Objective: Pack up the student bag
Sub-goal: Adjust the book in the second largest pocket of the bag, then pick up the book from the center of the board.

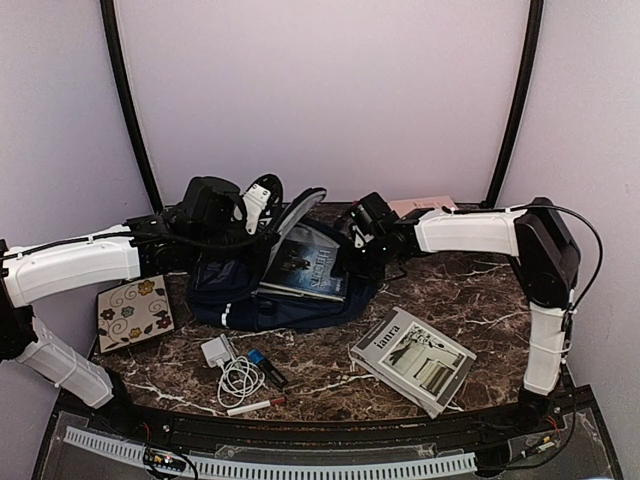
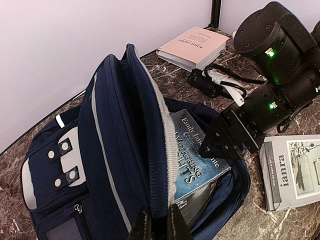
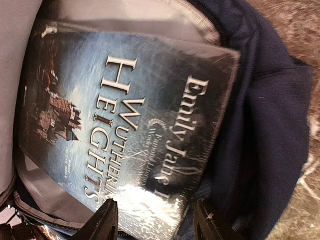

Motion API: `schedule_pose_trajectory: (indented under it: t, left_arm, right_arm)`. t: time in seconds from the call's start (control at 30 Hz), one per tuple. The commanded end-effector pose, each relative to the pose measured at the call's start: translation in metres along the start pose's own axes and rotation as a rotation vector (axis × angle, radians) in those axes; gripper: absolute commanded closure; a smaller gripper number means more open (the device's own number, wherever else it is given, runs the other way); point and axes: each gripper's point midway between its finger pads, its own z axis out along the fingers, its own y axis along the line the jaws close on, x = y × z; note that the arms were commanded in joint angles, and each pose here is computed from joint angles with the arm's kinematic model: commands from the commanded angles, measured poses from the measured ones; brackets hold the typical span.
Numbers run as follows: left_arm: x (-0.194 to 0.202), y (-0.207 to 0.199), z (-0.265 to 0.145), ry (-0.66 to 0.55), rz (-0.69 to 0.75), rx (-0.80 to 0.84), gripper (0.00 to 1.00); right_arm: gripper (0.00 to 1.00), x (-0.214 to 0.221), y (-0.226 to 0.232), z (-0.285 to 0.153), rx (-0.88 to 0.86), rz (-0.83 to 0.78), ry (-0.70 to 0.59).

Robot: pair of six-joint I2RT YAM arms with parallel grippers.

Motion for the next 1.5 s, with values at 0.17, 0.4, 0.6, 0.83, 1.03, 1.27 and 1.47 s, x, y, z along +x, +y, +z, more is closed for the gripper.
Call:
schedule_pose_trajectory:
  t: [0.17,0.4,0.6,0.83,1.03,1.27,1.47]
  left_arm:
    - [-0.036,0.006,-0.023,-0.131,-0.011,-0.003,1.00]
    - [-0.034,0.003,-0.022,-0.127,0.003,0.016,1.00]
    - [-0.036,0.004,-0.023,-0.135,0.012,0.006,1.00]
    - [-0.036,0.005,-0.025,-0.139,0.011,0.006,1.00]
    - [-0.035,0.006,-0.023,-0.134,0.012,-0.001,1.00]
    - [-0.032,0.008,-0.019,-0.123,0.021,-0.016,1.00]
    - [-0.028,0.008,-0.016,-0.111,0.023,-0.020,1.00]
  right_arm:
    - [0.52,-0.006,0.037,0.023,-0.140,-0.023,0.037]
    - [0.57,-0.020,0.096,0.021,-0.268,-0.092,-0.019]
    - [0.57,-0.020,0.134,0.040,-0.378,-0.059,-0.008]
    - [0.57,-0.029,0.147,0.036,-0.410,-0.056,-0.041]
    - [0.55,-0.052,0.114,-0.015,-0.334,-0.094,-0.135]
    - [0.50,-0.074,0.012,-0.083,-0.098,-0.054,-0.234]
    - [0.43,-0.053,-0.074,-0.104,0.171,-0.023,-0.168]
